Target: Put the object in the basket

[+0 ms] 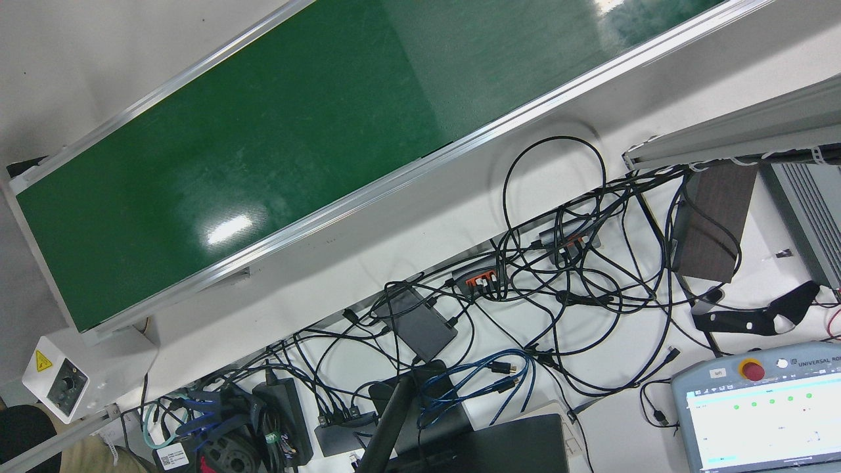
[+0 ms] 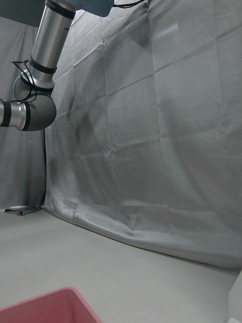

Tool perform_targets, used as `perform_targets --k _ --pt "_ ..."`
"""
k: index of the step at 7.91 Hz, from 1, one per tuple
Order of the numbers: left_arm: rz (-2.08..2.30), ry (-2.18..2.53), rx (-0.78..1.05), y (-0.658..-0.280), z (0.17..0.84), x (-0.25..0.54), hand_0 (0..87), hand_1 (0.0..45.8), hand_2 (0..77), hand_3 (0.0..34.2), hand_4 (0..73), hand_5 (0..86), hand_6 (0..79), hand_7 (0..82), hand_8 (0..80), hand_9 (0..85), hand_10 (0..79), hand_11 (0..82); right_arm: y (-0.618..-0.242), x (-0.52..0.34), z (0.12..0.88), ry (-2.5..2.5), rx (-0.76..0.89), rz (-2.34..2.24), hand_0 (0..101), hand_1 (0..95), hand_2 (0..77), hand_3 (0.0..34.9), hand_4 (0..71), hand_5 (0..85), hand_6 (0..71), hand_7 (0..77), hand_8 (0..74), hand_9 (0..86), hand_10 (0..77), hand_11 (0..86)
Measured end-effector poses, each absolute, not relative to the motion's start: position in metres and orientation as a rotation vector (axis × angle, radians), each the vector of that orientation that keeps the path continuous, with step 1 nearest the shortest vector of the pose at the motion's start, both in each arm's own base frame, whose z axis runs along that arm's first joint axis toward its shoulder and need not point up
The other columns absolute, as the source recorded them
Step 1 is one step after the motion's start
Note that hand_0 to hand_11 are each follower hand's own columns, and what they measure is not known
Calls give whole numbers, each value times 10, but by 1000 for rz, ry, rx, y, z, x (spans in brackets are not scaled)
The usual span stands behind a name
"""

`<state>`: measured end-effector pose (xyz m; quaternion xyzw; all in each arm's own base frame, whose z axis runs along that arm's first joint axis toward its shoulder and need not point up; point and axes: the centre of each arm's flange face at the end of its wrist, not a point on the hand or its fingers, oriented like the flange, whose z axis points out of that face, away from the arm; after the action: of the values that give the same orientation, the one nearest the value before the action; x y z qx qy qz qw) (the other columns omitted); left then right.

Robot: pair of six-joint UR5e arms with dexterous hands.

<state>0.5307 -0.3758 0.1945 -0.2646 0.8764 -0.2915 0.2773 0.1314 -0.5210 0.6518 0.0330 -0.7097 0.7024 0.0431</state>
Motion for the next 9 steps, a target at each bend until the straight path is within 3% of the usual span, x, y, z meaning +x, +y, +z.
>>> perform_targets --k 1,2,3,4,5,6,7,8,9 --pt "-772 2362 -715 -373 214 530 515 22 502 0 545 535 355 453 605 616 409 556 -521 131 652 -2170 101 2149 3 0 5 2 0 0 0 5 0 0 0 0" --pt "-761 2372 -721 -371 228 527 515 22 502 0 545 535 355 453 605 616 409 556 -521 131 652 -2170 101 2149 3 0 5 2 0 0 0 5 0 0 0 0" --pt "-753 2379 -725 -369 235 524 515 27 475 0 545 535 125 262 605 616 262 425 -520 131 653 -2169 101 2150 3 0 5 2 0 0 0 5 0 0 0 0" --pt "-749 2385 -727 -368 238 521 513 65 305 0 545 524 0 11 502 660 131 240 -520 131 653 -2169 101 2150 3 0 5 2 0 0 0 5 0 0 0 0" --pt "-746 2389 -727 -368 239 519 513 65 305 0 545 524 0 11 431 600 33 93 -520 131 652 -2169 101 2149 3 0 5 3 0 0 0 5 0 0 0 0" --pt "-744 2391 -728 -368 238 518 513 65 305 0 513 507 0 22 240 436 44 82 -521 131 652 -2170 101 2149 3 0 5 3 0 0 0 5 0 0 0 0" --pt "-742 2395 -729 -368 237 517 513 65 305 0 191 202 0 11 27 76 44 60 -521 131 652 -2170 101 2148 3 0 5 2 0 0 0 5 0 0 0 0" --pt "-740 2398 -730 -367 236 516 513 235 0 0 93 65 0 11 65 93 49 55 -521 131 652 -2170 101 2149 3 0 5 2 0 0 0 5 0 0 0 0" --pt "-737 2402 -732 -367 234 515 512 87 0 0 120 33 0 11 71 76 44 55 -521 131 652 -2170 101 2149 3 0 5 3 0 0 0 5 0 0 0 0"
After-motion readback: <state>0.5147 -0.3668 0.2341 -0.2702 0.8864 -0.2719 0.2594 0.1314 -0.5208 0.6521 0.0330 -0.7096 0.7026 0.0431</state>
